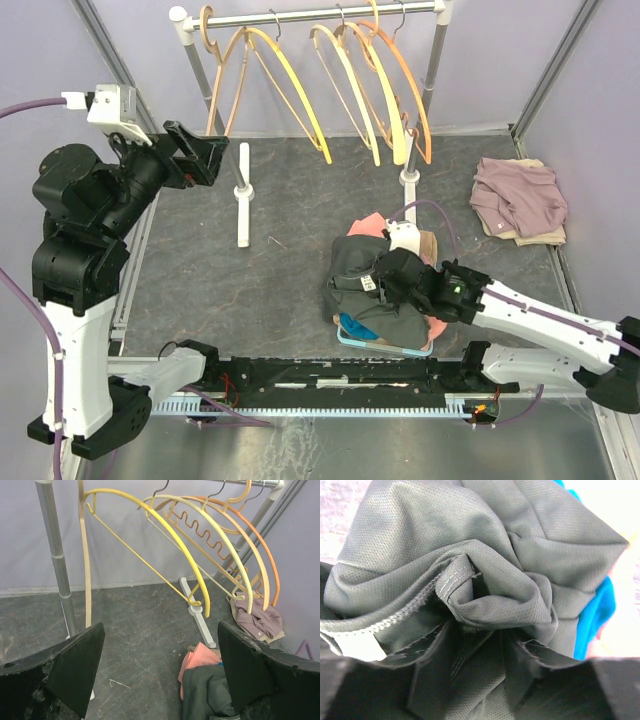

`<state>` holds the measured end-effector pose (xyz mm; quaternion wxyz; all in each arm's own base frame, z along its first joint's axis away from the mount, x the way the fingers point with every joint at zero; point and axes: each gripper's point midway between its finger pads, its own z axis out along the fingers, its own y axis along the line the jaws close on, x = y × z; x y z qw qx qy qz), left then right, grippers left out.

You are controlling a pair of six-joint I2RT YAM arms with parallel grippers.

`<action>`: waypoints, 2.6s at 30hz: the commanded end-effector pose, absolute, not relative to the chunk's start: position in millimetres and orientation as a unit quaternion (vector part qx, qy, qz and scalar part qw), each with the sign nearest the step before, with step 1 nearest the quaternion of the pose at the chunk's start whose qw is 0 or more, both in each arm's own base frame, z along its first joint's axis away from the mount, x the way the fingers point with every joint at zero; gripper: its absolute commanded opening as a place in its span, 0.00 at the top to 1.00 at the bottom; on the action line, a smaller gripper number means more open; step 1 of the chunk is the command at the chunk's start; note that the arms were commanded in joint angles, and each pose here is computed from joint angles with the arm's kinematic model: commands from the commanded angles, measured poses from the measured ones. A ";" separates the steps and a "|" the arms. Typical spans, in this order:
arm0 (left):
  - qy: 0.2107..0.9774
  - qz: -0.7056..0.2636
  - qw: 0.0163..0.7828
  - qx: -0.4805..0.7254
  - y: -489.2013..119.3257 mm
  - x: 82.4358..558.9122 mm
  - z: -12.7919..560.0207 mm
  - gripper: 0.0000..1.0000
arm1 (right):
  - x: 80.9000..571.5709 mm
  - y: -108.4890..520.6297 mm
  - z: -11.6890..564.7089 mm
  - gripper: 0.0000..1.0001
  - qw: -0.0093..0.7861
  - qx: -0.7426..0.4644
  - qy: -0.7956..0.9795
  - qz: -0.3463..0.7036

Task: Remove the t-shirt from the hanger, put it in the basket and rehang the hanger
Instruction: Place the T-shirt in the bin, then reset both arms

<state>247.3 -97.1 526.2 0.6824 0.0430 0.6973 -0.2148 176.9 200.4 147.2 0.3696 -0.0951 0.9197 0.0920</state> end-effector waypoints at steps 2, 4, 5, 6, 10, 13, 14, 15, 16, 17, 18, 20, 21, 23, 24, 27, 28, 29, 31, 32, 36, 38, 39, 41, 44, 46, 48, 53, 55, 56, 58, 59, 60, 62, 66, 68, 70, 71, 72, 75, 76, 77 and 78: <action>0.689 -0.234 0.686 0.026 -100.1 250.6 525.6 0.01 | 179.3 166.7 192.4 0.44 0.409 -0.089 0.907 0.056; 0.693 -0.232 0.682 0.020 -99.6 253.8 520.4 0.01 | 183.8 166.1 216.2 0.38 0.435 -0.089 0.893 0.069; 0.696 -0.231 0.680 0.017 -99.4 255.8 517.2 0.01 | 186.2 165.8 227.9 0.36 0.448 -0.090 0.886 0.074; 0.698 -0.230 0.678 0.015 -99.4 257.4 514.6 0.01 | 188.9 165.5 239.7 0.34 0.461 -0.091 0.880 0.077; 0.701 -0.219 0.678 0.001 -94.4 261.0 510.0 0.01 | 200.2 159.2 289.5 0.27 0.515 -0.075 0.850 0.084; 0.700 -0.209 0.683 -0.013 -88.1 261.7 511.1 0.01 | 209.7 142.7 325.7 0.21 0.564 -0.042 0.821 0.071; 0.697 -0.208 0.686 -0.016 -87.0 261.5 512.1 0.01 | 212.0 136.1 335.8 0.19 0.579 -0.030 0.812 0.065; 0.694 -0.207 0.690 -0.014 -86.2 260.6 513.2 0.01 | 214.1 128.1 346.5 0.17 0.594 -0.016 0.802 0.057; 0.691 -0.205 0.693 -0.014 -85.1 259.5 514.5 0.01 | 215.7 120.4 354.9 0.15 0.607 -0.004 0.793 0.048; 0.690 -0.202 0.695 -0.014 -83.8 258.9 515.0 0.01 | 216.8 111.2 363.8 0.14 0.620 0.010 0.784 0.037; 0.689 -0.200 0.697 -0.014 -83.0 258.4 515.5 0.01 | 217.4 101.2 371.3 0.12 0.631 0.025 0.775 0.024; 0.687 -0.195 0.700 -0.011 -81.3 256.8 516.8 0.01 | 217.4 81.0 383.3 0.09 0.647 0.056 0.761 -0.002; 0.685 -0.193 0.702 -0.013 -80.1 256.0 517.9 0.01 | 217.1 72.2 386.9 0.06 0.651 0.069 0.756 -0.015; 0.683 -0.188 0.705 -0.019 -77.0 255.8 518.5 0.01 | 216.6 57.4 390.8 0.00 0.655 0.086 0.750 -0.042; 0.684 -0.185 0.705 -0.023 -75.4 256.5 517.6 0.01 | 216.1 50.7 391.4 0.00 0.653 0.093 0.749 -0.055; 0.691 -0.178 0.700 -0.021 -74.9 259.2 513.3 0.01 | 218.7 37.1 392.3 0.01 0.645 0.111 0.751 -0.086; 0.694 -0.175 0.698 -0.023 -74.2 261.1 511.5 0.01 | 220.9 36.1 391.5 0.00 0.642 0.114 0.753 -0.091; 0.696 -0.170 0.697 -0.026 -72.8 263.1 510.4 0.01 | 223.7 36.3 390.9 0.00 0.639 0.116 0.754 -0.095; 0.701 -0.155 0.696 -0.039 -67.4 268.7 508.3 0.01 | 230.4 36.9 391.3 0.00 0.637 0.121 0.755 -0.103; 0.703 -0.145 0.694 -0.048 -64.0 273.9 506.6 0.01 | 234.2 37.7 392.5 0.01 0.636 0.122 0.754 -0.106; 0.708 -0.109 0.695 -0.065 -54.5 290.9 506.7 0.01 | 257.6 35.0 393.4 0.00 0.628 0.138 0.756 -0.122; 0.711 -0.091 0.694 -0.071 -51.2 300.7 505.4 0.01 | 273.1 31.5 391.2 0.00 0.619 0.149 0.762 -0.118; 0.714 -0.081 0.692 -0.073 -49.5 306.1 503.7 0.01 | 281.5 28.3 389.2 0.01 0.613 0.156 0.766 -0.118; 0.719 -0.061 0.688 -0.078 -44.5 313.9 501.2 0.01 | 294.7 20.0 388.6 0.00 0.605 0.170 0.768 -0.118; 0.713 -0.027 0.694 -0.095 -31.8 317.8 505.6 0.01 | 313.3 0.4 391.1 0.00 0.607 0.193 0.760 -0.126; 0.708 -0.005 0.698 -0.102 -23.6 317.9 510.1 0.01 | 323.8 -14.1 386.5 0.00 0.598 0.209 0.764 -0.125; 0.708 0.019 0.698 -0.106 -16.2 319.6 511.0 0.01 | 333.3 -29.9 378.0 0.00 0.584 0.229 0.770 -0.120; 0.713 0.058 0.690 -0.113 -6.5 329.9 506.2 0.01 | 352.3 -53.0 367.4 0.01 0.571 0.252 0.771 -0.127; 0.715 0.074 0.684 -0.120 -1.0 335.4 502.2 0.01 | 359.2 -55.1 367.5 0.00 0.570 0.256 0.770 -0.127; 0.716 0.083 0.682 -0.125 2.8 337.9 500.8 0.01 | 362.6 -55.8 368.9 0.01 0.572 0.258 0.769 -0.127; 0.716 0.090 0.678 -0.136 8.0 344.7 498.0 0.01 | 369.4 -56.8 370.4 0.01 0.572 0.262 0.767 -0.125; 0.717 0.091 0.677 -0.142 10.4 348.8 496.3 0.01 | 374.0 -57.2 369.9 0.00 0.571 0.263 0.768 -0.126; 0.718 0.091 0.674 -0.147 12.3 352.9 494.0 0.01 | 377.4 -57.3 370.4 0.01 0.571 0.264 0.768 -0.125; 0.718 0.086 0.671 -0.160 18.2 362.1 490.7 0.01 | 383.6 -55.4 371.9 0.01 0.571 0.265 0.768 -0.120; 0.718 0.070 0.671 -0.174 23.9 376.6 488.3 0.01 | 390.4 -55.8 375.6 0.01 0.572 0.268 0.766 -0.119; 0.717 0.058 0.674 -0.166 19.6 379.2 490.8 0.01 | 392.5 -54.7 377.4 0.00 0.571 0.270 0.766 -0.116; 0.714 0.046 0.681 -0.157 14.8 377.6 495.7 0.01 | 393.1 -52.5 379.9 0.00 0.573 0.274 0.765 -0.107; 0.711 0.043 0.685 -0.156 14.5 376.2 498.2 0.01 | 393.7 -52.0 379.3 0.00 0.572 0.275 0.766 -0.105; 0.709 0.038 0.688 -0.154 12.9 374.8 500.1 0.01 | 393.7 -51.7 378.4 0.00 0.571 0.276 0.766 -0.104; 0.706 0.035 0.689 -0.158 13.6 370.6 501.9 0.01 | 390.8 -53.6 377.1 0.00 0.569 0.280 0.766 -0.105; 0.705 0.033 0.691 -0.158 13.4 368.7 503.2 0.01 | 389.7 -54.0 376.9 0.00 0.569 0.281 0.765 -0.106; 0.704 0.032 0.692 -0.159 13.4 367.3 503.0 0.01 | 387.7 -54.7 377.7 0.00 0.570 0.282 0.764 -0.107; 0.701 0.030 0.694 -0.161 13.7 365.2 504.1 0.01 | 385.8 -55.0 377.4 0.00 0.569 0.283 0.764 -0.107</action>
